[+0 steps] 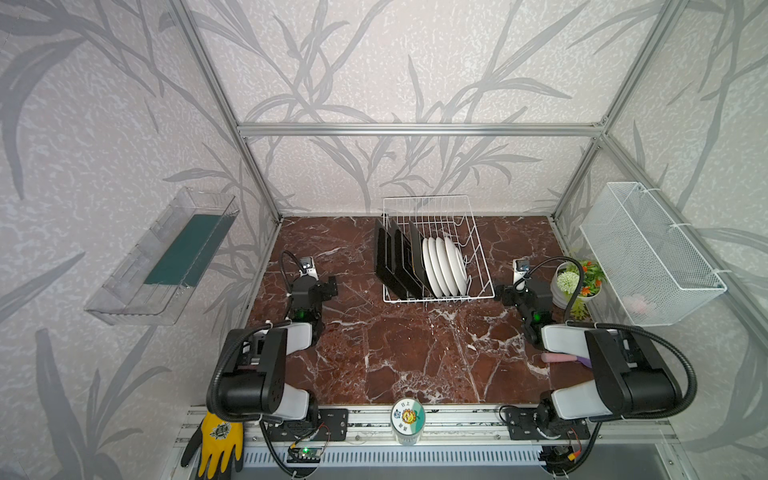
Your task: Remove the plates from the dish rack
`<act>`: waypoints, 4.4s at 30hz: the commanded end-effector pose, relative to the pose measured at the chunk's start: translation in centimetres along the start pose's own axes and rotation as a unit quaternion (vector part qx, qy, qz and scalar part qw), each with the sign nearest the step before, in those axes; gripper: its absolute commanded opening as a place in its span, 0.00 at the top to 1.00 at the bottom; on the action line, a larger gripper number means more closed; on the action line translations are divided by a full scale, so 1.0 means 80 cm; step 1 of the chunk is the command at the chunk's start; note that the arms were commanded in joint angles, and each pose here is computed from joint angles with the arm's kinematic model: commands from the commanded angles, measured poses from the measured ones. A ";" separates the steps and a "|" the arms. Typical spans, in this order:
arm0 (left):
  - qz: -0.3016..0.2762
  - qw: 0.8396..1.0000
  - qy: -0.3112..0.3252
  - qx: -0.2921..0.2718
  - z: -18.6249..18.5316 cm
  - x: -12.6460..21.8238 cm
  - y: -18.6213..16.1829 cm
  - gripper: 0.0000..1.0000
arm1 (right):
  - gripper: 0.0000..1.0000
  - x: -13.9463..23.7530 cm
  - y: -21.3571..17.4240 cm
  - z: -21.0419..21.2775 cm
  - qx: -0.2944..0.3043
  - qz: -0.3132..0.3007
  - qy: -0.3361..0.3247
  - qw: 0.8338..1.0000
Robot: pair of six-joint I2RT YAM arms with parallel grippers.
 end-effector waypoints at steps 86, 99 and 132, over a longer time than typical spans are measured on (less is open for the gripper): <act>0.339 0.895 -0.281 0.077 -0.217 0.021 0.146 0.43 | 0.01 0.165 0.194 0.086 0.060 0.119 0.196 0.972; 0.354 0.885 -0.286 0.096 -0.229 0.007 0.132 0.55 | 0.01 0.171 0.186 0.079 0.079 0.118 0.183 0.973; 0.382 0.883 -0.258 0.093 -0.223 0.012 0.131 0.81 | 0.01 0.172 0.196 0.073 0.110 0.097 0.163 0.976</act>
Point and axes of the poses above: each gripper's point midway between its finger pads, its own x axis back along the fingers, its own z axis along the line the jaws close on, y = z × x, the point moved 8 cm from there along x, back along the fingers
